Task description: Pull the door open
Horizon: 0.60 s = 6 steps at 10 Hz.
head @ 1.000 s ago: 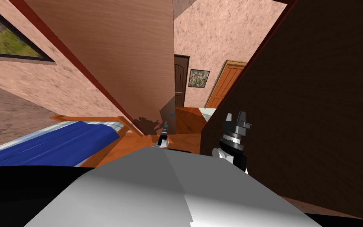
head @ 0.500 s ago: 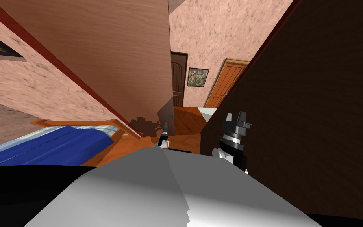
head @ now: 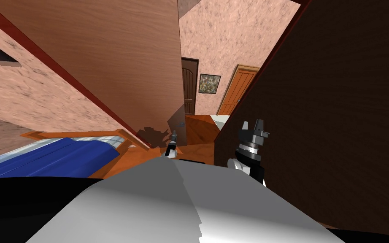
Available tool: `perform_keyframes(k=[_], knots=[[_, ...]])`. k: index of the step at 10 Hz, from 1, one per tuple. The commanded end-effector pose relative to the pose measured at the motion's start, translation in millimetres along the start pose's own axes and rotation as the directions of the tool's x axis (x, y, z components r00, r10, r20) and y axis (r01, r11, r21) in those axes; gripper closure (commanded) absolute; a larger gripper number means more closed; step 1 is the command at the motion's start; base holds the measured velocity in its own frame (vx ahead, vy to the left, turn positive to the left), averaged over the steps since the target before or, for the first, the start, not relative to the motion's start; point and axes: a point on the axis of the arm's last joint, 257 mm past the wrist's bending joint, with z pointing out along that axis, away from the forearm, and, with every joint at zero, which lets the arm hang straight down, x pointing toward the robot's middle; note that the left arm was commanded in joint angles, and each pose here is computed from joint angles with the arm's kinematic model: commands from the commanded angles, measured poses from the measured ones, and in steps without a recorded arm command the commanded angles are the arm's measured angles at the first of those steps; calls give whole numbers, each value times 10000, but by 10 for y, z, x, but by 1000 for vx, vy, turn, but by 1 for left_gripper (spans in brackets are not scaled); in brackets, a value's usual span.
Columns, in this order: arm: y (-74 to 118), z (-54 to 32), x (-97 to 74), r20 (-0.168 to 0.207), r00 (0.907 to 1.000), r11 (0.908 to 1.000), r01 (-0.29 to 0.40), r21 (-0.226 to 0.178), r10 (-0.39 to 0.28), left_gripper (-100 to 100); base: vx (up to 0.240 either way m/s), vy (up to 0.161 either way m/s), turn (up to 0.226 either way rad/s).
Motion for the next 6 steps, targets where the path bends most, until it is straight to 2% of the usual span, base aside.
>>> perform_keyframes(k=[1, 3, 6], knots=[[10, 29, -167, 134, 9999, 10000, 55, -13, -54, -100, -12, 14, -98], [30, 33, -296, 259, 9994, 9997, 231, -59, -230, -100, 88, -16, -79], [40, 32, -336, 308, 9990, 9994, 326, -84, -323, -100, 198, -26, 2]])
